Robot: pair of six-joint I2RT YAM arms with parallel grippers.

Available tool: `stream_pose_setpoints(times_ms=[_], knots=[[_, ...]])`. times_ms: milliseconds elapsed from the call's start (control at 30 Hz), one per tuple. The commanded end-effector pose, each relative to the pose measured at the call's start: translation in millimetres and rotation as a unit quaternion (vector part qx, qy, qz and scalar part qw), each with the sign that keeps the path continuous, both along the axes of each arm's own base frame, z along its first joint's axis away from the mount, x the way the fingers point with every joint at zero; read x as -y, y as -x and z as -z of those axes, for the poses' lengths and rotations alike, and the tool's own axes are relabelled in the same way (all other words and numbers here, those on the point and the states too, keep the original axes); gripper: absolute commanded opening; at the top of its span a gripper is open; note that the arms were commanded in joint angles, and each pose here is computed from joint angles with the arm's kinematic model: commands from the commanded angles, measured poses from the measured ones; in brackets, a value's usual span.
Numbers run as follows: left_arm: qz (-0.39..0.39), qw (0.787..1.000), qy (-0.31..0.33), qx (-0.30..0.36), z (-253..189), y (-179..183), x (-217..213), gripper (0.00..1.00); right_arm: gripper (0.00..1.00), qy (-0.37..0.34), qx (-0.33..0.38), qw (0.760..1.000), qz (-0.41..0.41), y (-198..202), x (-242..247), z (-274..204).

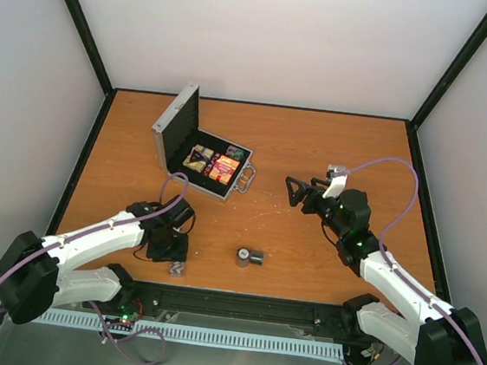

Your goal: Pack up texas hold em set

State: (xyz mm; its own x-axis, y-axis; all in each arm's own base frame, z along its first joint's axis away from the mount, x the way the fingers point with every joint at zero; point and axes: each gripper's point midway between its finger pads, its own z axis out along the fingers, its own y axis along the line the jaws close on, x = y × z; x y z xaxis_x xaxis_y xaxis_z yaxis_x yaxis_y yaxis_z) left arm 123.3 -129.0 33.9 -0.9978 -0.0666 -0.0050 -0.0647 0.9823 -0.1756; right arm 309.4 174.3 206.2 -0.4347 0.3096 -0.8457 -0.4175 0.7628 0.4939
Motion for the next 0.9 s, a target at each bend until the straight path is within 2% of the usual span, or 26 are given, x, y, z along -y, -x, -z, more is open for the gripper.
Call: stream_pose_setpoints(times_ms=[0, 200, 633, 733, 867], knots=[[0.008, 1.0, 0.019, 0.008, 1, -3, 10, 0.42, 1.0, -0.006, 0.009, 1.0, 0.005, -1, 4, -2], [0.008, 0.999, 0.031, 0.013, 10, -5, 14, 0.38, 1.0, -0.008, 0.009, 1.0, 0.005, -1, 4, -3], [0.003, 1.0, 0.026, 0.007, 17, -5, 14, 0.52, 1.0, -0.01, 0.01, 1.0, 0.006, -1, 6, -2], [0.001, 1.0, 0.025, 0.009, 17, -6, 14, 0.51, 1.0, -0.011, 0.01, 1.0, 0.006, -1, 6, -3], [-0.002, 0.999, 0.028, 0.015, 16, -9, 15, 0.44, 1.0, -0.012, 0.009, 1.0, 0.007, -1, 7, -2]])
